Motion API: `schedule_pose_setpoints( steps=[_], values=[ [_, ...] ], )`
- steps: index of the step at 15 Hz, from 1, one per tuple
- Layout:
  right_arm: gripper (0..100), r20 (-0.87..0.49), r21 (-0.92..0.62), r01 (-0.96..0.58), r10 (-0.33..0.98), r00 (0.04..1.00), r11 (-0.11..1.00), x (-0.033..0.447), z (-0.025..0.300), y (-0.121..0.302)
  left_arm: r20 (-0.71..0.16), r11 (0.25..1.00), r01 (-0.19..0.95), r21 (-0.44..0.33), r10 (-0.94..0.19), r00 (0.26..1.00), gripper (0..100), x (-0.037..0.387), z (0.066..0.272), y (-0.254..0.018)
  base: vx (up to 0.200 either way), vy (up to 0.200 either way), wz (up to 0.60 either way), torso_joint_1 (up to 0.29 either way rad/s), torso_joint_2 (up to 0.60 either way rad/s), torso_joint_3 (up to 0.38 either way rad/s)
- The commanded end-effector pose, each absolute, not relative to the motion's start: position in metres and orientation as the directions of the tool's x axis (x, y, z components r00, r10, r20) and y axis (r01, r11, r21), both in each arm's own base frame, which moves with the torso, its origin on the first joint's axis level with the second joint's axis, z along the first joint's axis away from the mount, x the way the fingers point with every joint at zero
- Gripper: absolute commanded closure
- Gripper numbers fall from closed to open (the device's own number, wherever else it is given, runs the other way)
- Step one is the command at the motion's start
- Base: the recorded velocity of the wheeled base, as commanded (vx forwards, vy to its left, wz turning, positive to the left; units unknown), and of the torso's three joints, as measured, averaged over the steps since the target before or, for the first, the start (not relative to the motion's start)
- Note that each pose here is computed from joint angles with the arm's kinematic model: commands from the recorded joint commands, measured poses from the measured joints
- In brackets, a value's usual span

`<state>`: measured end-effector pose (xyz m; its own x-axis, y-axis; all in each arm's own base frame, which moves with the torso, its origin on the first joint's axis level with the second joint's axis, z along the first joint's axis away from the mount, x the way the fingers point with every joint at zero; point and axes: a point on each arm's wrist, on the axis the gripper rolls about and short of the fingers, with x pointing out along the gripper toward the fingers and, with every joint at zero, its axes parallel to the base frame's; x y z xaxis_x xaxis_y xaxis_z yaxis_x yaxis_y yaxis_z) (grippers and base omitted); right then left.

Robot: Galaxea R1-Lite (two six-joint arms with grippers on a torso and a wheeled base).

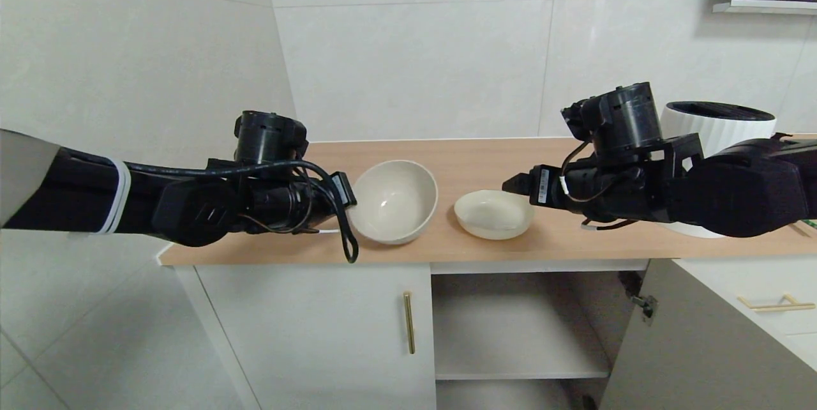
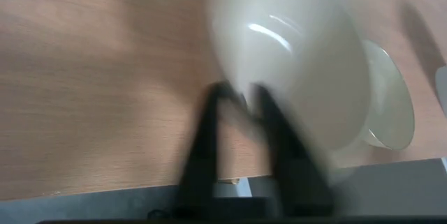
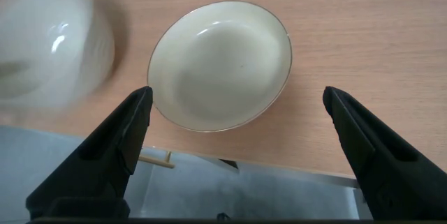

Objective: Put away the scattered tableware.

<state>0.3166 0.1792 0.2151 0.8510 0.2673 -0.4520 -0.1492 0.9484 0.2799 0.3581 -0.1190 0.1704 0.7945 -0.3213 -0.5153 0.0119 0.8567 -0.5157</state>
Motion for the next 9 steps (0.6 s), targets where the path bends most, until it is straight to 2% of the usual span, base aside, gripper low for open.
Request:
schedule_pose_setpoints(
  steps=[1,5,9],
  values=[
    [0,-0.453,0.283,-0.151,0.271,0.849,0.947,0.318,0.214,0.18,-0.5,0.854,0.02,-0.521,-0.324,0.803,100,0.355,0.177,-0.118,0.0,0.0,0.0,0.0,0.0,0.0],
    [0,-0.483,0.291,-0.123,0.257,0.837,0.949,0.333,0.204,0.187,-0.495,0.852,0.021,-0.523,-0.323,0.807,100,0.354,0.18,-0.117,0.0,0.0,0.0,0.0,0.0,0.0],
    [0,-0.529,0.197,0.034,0.077,0.845,0.98,0.366,0.172,0.194,-0.487,0.851,0.025,-0.525,-0.325,0.811,100,0.352,0.183,-0.116,0.0,0.0,0.0,0.0,0.0,0.0]
  ],
)
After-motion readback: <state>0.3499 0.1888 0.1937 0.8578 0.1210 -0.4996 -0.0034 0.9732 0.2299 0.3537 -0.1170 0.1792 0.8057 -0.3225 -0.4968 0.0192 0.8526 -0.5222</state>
